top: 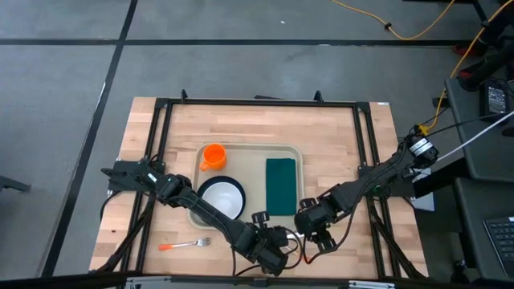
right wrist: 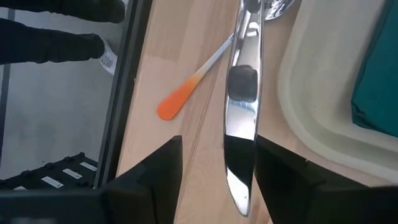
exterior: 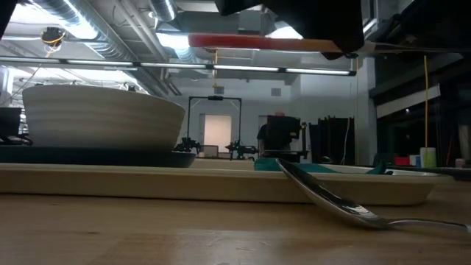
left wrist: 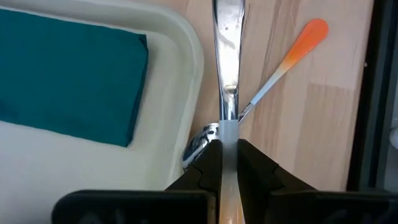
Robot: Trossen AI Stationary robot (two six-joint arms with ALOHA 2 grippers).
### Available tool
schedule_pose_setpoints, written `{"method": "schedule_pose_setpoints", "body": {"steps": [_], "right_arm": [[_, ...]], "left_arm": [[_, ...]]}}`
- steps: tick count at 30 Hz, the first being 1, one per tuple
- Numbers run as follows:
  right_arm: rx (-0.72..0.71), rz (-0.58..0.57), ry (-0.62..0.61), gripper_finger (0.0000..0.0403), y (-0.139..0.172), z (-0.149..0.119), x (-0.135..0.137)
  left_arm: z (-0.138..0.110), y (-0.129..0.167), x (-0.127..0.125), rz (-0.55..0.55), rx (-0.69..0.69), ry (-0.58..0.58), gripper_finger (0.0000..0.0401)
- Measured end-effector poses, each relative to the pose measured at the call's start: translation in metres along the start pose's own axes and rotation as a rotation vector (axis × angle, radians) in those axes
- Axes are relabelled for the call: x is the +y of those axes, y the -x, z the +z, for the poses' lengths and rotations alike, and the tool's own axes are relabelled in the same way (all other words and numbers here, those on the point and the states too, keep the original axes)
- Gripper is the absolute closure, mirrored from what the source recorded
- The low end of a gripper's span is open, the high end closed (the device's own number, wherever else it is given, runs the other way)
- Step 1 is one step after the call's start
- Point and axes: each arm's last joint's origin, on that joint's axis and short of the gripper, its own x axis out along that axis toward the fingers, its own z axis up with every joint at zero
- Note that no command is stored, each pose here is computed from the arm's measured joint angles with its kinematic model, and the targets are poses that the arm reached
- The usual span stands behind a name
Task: Set up tray
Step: Put the orange knife on the dark green napkin
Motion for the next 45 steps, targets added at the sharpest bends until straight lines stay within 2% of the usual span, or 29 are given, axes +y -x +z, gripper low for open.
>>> {"method": "schedule_pose_setpoints", "body": {"steps": [6,17,22,34,39,45], "right_arm": [[0.005,0.015,-0.004,0.0236,0.0,0.0,0.0],[0.008,0.031,-0.048,0.0342,0.001,0.0,0.0],[0.015,0.052,-0.06,0.0392,0.001,0.001,-0.001],[-0.002,0.052,-0.061,0.0398,0.002,0.002,-0.001],[0.008,0.068,-0.059,0.04,0.01,-0.001,-0.001],[0.13,0.023,-0.026,0.0401,0.037,-0.002,-0.003]], "left_arm": [[0.0,0.0,0.0,0.003,-0.004,-0.008,0.0383],[-0.002,-0.002,0.0,0.006,0.007,-0.015,0.0383],[-0.002,-0.002,0.001,0.021,0.003,-0.007,0.0397],[-0.002,-0.002,0.0,0.013,0.003,-0.003,0.04],[-0.004,0.009,0.005,0.039,0.037,0.013,0.0401],[-0.006,0.033,0.014,0.069,0.061,0.048,0.0399]]}}
